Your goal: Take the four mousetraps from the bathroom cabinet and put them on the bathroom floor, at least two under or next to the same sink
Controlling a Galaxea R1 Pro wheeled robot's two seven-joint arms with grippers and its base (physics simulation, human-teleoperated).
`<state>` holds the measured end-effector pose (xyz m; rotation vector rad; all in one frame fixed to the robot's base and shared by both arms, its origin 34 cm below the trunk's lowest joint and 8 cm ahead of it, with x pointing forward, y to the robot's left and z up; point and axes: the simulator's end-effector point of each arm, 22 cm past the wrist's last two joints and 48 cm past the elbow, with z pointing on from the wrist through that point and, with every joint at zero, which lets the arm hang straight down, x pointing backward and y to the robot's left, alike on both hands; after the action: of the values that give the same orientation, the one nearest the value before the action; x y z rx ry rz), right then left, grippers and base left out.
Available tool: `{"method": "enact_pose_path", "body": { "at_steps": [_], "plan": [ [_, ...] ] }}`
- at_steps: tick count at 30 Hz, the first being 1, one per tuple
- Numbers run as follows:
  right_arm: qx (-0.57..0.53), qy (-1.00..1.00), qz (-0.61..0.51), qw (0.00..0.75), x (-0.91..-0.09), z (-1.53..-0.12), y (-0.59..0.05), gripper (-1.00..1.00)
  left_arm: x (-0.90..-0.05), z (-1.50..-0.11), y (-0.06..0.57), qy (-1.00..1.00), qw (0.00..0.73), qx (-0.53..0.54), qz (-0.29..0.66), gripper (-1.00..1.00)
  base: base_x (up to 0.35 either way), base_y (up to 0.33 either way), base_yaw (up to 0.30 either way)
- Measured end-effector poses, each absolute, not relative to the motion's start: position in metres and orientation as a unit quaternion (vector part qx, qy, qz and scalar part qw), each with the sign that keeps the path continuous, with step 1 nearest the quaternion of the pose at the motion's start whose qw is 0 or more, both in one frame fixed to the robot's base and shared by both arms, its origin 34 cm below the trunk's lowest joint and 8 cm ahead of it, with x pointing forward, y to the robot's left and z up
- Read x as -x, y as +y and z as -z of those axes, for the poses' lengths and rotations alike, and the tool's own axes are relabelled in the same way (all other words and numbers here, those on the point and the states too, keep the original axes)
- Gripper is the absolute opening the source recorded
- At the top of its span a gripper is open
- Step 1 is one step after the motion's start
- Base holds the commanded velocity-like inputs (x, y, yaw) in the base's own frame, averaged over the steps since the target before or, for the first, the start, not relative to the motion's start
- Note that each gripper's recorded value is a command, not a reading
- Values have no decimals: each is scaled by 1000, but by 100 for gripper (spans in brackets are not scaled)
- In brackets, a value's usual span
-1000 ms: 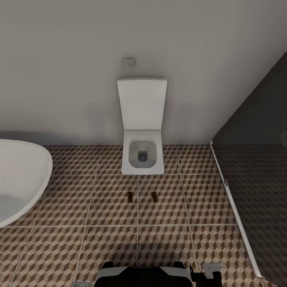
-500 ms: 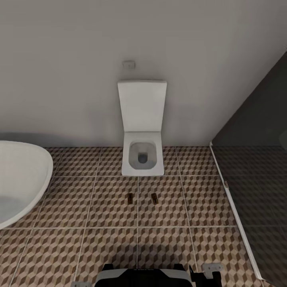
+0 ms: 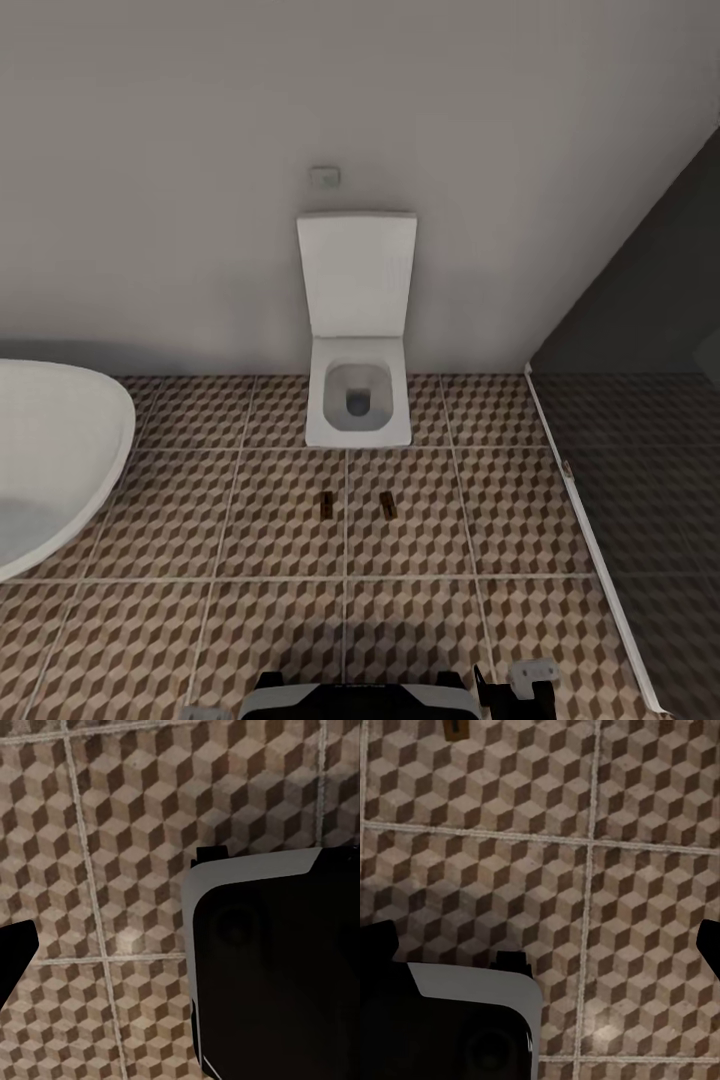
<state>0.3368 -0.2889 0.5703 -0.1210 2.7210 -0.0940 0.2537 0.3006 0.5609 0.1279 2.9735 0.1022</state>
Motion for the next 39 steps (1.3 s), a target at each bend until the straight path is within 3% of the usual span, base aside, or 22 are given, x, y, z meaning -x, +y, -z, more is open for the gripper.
{"method": "enact_pose_path", "body": {
  "at_steps": [39],
  "plan": [
    [42,970,34,237,-364,-585,-287,100,-281,-571,300,992,113,-42,-35,100,0,0,0]
  ]
}}
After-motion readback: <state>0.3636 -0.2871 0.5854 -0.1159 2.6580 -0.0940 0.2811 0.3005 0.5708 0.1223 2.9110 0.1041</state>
